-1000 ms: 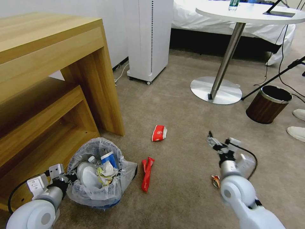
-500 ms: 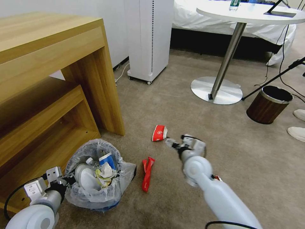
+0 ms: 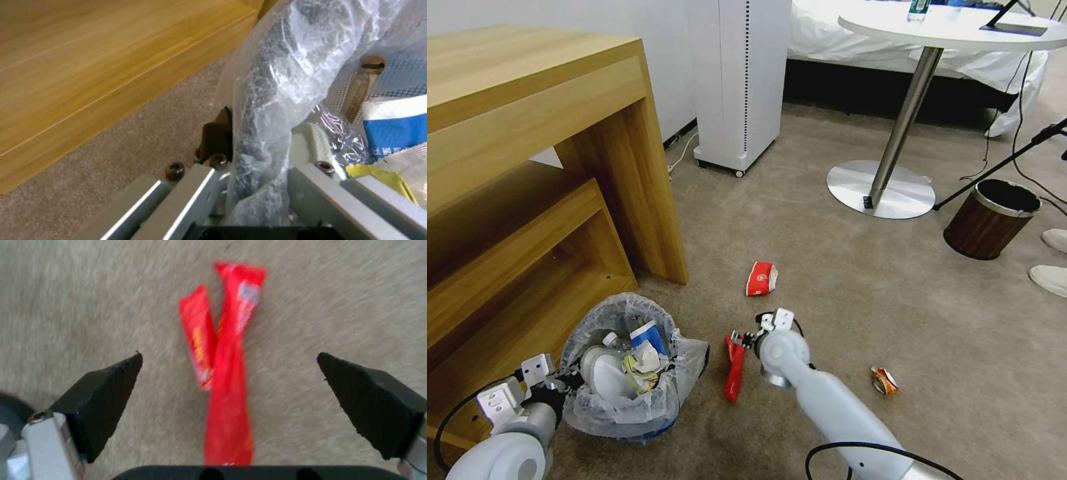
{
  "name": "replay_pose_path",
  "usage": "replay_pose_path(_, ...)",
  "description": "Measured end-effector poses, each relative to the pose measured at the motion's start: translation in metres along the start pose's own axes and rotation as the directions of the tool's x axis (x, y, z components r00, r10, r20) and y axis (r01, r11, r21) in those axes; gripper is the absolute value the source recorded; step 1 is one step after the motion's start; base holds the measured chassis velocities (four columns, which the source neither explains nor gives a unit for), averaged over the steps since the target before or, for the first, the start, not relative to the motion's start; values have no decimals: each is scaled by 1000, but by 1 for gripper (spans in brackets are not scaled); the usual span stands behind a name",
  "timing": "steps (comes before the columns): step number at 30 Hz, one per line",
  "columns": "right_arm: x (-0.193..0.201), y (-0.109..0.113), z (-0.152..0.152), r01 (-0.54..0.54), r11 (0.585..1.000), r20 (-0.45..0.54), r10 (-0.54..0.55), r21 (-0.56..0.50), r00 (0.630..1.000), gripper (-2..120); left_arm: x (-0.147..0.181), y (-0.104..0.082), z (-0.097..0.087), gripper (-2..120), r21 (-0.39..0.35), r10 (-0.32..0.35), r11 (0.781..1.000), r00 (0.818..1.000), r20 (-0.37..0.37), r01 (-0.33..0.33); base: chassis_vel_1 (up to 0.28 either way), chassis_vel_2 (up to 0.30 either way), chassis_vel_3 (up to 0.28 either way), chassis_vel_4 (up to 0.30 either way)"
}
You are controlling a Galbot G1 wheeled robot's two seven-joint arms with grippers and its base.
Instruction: Pick up the trash bin and place the garbage on the floor into it.
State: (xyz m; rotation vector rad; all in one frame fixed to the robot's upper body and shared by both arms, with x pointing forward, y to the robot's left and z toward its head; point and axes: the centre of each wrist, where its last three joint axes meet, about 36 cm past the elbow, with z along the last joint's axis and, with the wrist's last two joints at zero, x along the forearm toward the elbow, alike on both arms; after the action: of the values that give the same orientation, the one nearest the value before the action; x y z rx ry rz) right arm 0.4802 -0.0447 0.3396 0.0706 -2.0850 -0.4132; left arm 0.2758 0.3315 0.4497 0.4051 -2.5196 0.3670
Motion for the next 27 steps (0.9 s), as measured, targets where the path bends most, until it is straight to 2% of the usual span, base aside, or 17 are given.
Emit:
replay_pose_path(7, -22, 17, 24, -11, 998, -28, 13, 59, 1000, 100, -2, 1, 0, 1, 2, -4, 1000, 1000, 8, 4, 0, 0, 0, 0)
replay_pose_path(16, -37, 13, 45, -41, 995, -11, 42, 87, 999, 97, -2, 1, 0, 1, -2, -4, 1000, 1000, 12, 4, 0, 0, 0, 0)
replay_pose_path(19, -41, 10, 53, -43, 994, 0, 43, 97, 999, 86, -1, 1, 1, 1, -3, -1, 1000, 1000, 10, 1, 0, 0, 0, 0)
replay_pose_path(20, -41, 10, 53, -43, 994, 0, 43, 97, 999, 86, -1, 1, 1, 1, -3, -1, 1000, 1000, 10, 1, 0, 0, 0, 0)
replay_pose_path(22, -46, 7, 62, -44, 993, 8, 43, 111, 999, 75, 3, -1, 0, 1, -4, 4, 1000, 1000, 14, -4, 0, 0, 0, 0)
replay_pose_path(24, -48, 6, 66, -44, 992, 12, 43, 115, 999, 73, 4, -1, 0, 1, -5, 5, 1000, 1000, 16, -5, 0, 0, 0, 0)
replay_pose_path(26, -49, 7, 69, -40, 992, 14, 39, 120, 999, 62, 6, -2, 1, 1, -6, 5, 1000, 1000, 18, -5, 0, 0, 0, 0)
replay_pose_path(27, -49, 7, 69, -40, 992, 14, 39, 120, 999, 62, 6, -2, 1, 1, -6, 5, 1000, 1000, 18, -5, 0, 0, 0, 0)
